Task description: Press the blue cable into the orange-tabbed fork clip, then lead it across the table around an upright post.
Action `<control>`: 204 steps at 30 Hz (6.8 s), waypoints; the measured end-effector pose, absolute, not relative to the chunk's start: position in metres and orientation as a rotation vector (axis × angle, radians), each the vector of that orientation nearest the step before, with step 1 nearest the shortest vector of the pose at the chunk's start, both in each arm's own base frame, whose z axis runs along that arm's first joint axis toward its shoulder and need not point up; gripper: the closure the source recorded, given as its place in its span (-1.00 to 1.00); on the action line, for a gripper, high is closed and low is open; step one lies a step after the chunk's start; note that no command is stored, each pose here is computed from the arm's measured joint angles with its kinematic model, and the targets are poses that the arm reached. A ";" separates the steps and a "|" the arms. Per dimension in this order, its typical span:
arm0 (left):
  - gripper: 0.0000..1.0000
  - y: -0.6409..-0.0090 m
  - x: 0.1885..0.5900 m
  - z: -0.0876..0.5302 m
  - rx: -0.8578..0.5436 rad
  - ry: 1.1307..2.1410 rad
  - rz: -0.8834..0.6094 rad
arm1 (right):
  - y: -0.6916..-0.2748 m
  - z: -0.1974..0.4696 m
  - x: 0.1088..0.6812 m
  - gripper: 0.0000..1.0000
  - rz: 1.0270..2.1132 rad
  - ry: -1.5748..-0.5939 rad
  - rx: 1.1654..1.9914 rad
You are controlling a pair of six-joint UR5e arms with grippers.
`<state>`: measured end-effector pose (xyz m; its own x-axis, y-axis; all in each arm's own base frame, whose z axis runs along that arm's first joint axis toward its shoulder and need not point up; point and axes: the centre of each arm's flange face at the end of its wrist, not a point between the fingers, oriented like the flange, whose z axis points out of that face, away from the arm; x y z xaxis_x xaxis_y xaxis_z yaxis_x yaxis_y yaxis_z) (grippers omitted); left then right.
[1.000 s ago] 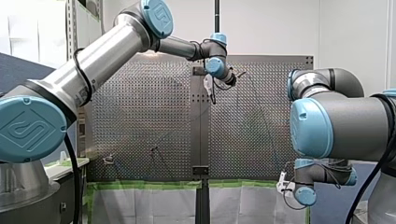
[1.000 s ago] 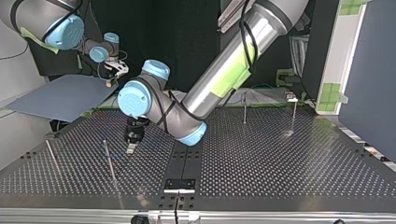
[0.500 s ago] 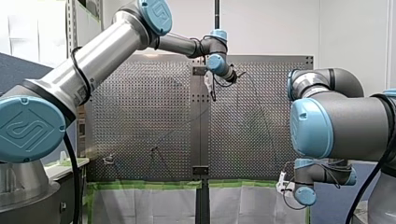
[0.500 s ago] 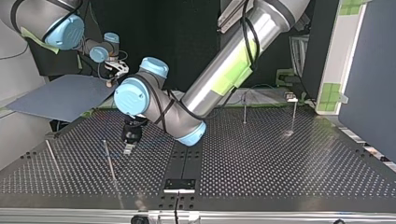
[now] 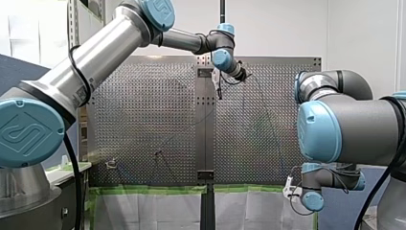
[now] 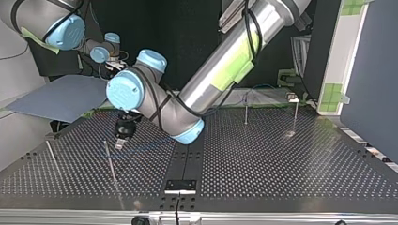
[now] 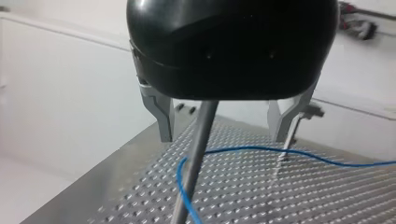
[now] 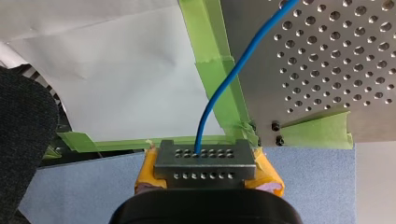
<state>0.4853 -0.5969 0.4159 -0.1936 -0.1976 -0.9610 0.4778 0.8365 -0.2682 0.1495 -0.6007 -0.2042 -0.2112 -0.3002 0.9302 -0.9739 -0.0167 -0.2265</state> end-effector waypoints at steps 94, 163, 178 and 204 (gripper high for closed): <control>-0.96 -0.590 0.468 0.429 0.216 1.651 -0.416 | -0.600 -0.204 0.154 1.00 1.266 -1.575 1.371; -0.96 -0.453 0.351 0.584 -0.113 1.157 -0.680 | -0.604 -0.203 0.157 1.00 1.273 -1.553 1.391; -0.96 -0.426 0.330 0.570 -0.203 1.117 -0.744 | -0.604 -0.202 0.158 1.00 1.277 -1.549 1.395; -0.96 -0.419 0.324 0.418 -0.135 1.388 -0.631 | -0.605 -0.202 0.161 1.00 1.282 -1.546 1.398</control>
<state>0.3241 -0.4195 0.4182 0.0482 -0.4887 -0.8711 0.3347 0.8296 -0.4469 0.1608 -0.6045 -0.2019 -0.1909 -0.3026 0.9338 -0.9737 -0.0623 -0.2193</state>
